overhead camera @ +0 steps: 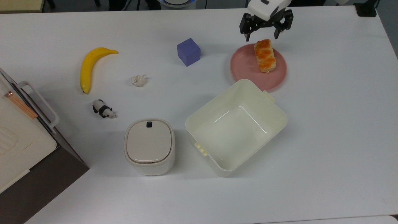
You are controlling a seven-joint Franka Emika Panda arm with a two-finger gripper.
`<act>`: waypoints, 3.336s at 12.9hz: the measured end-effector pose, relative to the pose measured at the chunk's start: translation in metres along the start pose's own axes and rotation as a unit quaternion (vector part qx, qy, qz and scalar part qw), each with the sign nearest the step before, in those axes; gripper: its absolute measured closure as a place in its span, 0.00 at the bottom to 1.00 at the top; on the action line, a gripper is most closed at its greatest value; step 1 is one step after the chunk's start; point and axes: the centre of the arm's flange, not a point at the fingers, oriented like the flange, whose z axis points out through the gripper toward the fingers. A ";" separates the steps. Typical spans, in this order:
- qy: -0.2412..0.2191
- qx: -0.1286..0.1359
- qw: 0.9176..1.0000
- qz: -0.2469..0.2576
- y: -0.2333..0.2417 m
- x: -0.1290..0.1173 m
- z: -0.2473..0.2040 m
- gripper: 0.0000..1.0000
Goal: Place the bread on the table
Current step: 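Move the open gripper over the bread on the pink plate, then lower the gripper and close it on the bread, then lift the bread off the plate and carry it toward the purple cube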
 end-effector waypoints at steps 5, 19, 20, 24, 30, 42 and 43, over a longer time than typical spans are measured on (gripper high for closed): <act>-0.037 -0.023 0.999 -0.009 -0.027 -0.003 0.069 0.00; -0.031 -0.030 0.999 -0.004 -0.042 -0.003 0.072 0.72; -0.031 -0.030 0.999 -0.003 -0.042 -0.002 0.072 0.76; -0.021 -0.024 0.999 0.008 -0.034 0.010 0.061 0.87; -0.008 -0.021 1.000 0.017 0.033 0.059 -0.038 0.87; -0.048 -0.053 0.997 0.022 0.272 0.104 -0.006 0.89; -0.049 -0.058 0.997 0.025 0.280 0.108 0.008 0.88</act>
